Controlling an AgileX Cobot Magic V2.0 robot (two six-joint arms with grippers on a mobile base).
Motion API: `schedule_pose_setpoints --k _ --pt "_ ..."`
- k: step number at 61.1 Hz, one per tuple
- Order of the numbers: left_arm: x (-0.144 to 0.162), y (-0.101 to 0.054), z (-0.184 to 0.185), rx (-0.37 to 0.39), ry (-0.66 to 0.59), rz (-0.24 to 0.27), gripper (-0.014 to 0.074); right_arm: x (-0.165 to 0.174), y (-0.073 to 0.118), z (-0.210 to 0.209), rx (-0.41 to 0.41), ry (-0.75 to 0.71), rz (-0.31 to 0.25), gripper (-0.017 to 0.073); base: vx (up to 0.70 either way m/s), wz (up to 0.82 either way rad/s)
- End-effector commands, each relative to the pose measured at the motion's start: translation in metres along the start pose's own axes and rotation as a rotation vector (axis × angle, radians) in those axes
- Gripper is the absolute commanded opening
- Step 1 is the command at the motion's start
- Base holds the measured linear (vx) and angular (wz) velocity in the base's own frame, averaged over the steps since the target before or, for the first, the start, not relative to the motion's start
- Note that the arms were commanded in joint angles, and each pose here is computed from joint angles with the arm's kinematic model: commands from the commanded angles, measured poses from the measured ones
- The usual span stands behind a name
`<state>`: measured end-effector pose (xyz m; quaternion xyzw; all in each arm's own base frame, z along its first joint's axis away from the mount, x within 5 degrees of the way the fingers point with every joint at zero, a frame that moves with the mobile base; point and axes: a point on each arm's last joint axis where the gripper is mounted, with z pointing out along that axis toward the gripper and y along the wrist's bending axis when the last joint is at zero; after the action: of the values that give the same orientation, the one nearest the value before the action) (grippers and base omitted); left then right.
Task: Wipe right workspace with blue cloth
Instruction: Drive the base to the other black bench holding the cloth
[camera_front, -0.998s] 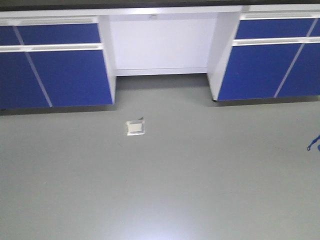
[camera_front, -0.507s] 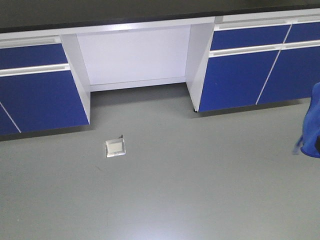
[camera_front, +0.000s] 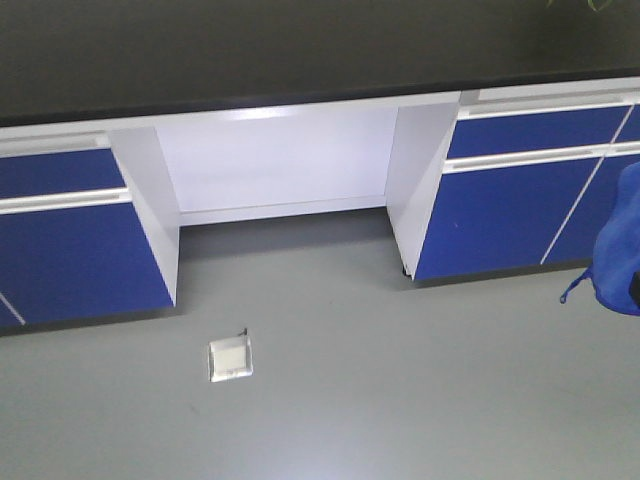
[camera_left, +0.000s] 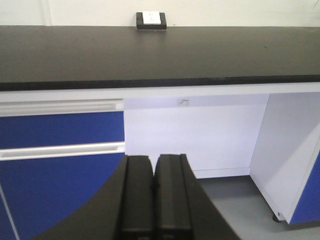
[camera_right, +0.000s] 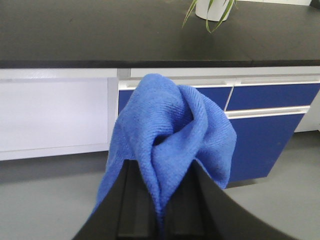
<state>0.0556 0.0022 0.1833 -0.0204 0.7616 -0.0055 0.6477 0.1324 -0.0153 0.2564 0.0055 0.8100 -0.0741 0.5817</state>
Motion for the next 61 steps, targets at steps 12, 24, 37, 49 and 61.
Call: schedule_pose_setpoints --k 12,24,37,49,61 --pt "0.0021 -0.0007 0.0011 0.009 -0.065 -0.008 -0.0006 -0.0165 0.002 -0.0022 -0.031 -0.095 -0.017 0.0 0.45 -0.08" --pt "0.0021 -0.0007 0.0011 0.009 -0.065 -0.008 -0.0006 -0.0165 0.002 -0.0022 -0.031 -0.095 -0.017 0.0 0.44 -0.09" --pt "0.0021 -0.0007 0.0011 0.009 -0.065 -0.008 -0.0006 -0.0165 0.002 -0.0022 -0.031 -0.095 -0.017 0.0 0.41 0.06" --pt "0.0021 -0.0007 0.0011 0.009 -0.065 -0.008 -0.0006 -0.0165 0.002 -0.0022 -0.031 -0.095 -0.017 0.0 0.36 0.19" --pt "0.0021 -0.0007 0.0011 0.009 -0.065 -0.008 -0.0006 -0.0165 0.002 -0.0022 -0.031 -0.095 -0.017 0.0 0.32 0.19"
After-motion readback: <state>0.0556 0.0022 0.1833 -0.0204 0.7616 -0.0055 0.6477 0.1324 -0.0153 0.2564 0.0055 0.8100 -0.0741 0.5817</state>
